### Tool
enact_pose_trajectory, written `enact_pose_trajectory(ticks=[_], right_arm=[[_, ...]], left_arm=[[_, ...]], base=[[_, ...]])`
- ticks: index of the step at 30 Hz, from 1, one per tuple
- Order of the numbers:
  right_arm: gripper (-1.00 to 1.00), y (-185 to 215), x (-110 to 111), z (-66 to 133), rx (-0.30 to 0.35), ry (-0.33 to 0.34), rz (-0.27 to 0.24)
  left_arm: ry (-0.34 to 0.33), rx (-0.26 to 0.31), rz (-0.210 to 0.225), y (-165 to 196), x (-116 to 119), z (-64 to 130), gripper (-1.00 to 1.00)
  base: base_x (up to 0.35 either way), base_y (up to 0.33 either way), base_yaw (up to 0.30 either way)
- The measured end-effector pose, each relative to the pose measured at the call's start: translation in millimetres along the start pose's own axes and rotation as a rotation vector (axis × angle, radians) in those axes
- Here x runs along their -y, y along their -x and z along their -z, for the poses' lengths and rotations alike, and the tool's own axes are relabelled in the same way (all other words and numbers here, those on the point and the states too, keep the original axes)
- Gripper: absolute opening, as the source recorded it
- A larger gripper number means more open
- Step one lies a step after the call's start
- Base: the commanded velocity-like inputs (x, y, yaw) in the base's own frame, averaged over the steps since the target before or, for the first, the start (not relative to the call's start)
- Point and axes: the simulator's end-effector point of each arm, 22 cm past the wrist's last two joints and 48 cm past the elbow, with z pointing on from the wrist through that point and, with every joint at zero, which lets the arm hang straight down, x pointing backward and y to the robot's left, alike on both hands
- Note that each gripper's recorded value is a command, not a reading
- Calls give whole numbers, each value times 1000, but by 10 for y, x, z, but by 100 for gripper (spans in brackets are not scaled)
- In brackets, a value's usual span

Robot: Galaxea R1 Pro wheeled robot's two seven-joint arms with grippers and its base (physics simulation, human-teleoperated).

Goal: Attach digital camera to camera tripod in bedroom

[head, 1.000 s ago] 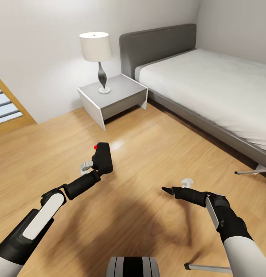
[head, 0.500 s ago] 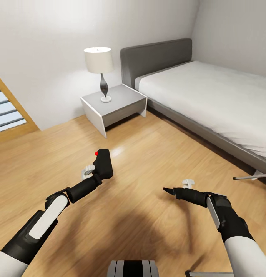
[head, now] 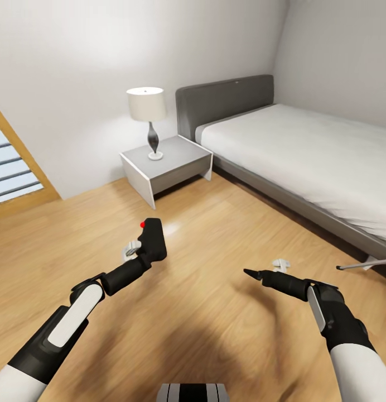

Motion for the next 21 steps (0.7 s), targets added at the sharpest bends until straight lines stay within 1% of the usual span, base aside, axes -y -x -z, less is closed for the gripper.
enact_pose_trajectory(ticks=[2, 10, 14, 17, 21], right_arm=[[100, 37, -26, 21, 6, 1, 6], [100, 125, -110, 93, 5, -10, 47], [100, 174, -146, 132, 8, -18, 64], [100, 217, -164, 163, 13, -28, 75], [100, 284, -193, 206, 24, -39, 86]], left_arm=[[2, 4, -3, 16, 35, 6, -100], [80, 17, 0, 12, 87, -22, -100], [84, 16, -3, -14, 185, -33, -100], [82, 1, -16, -93, 282, -52, -100], [91, -3, -32, -113, 348, -38, -100]], base=[[0, 0, 0], [0, 0, 0], [0, 0, 0], [0, 0, 0], [0, 0, 0]])
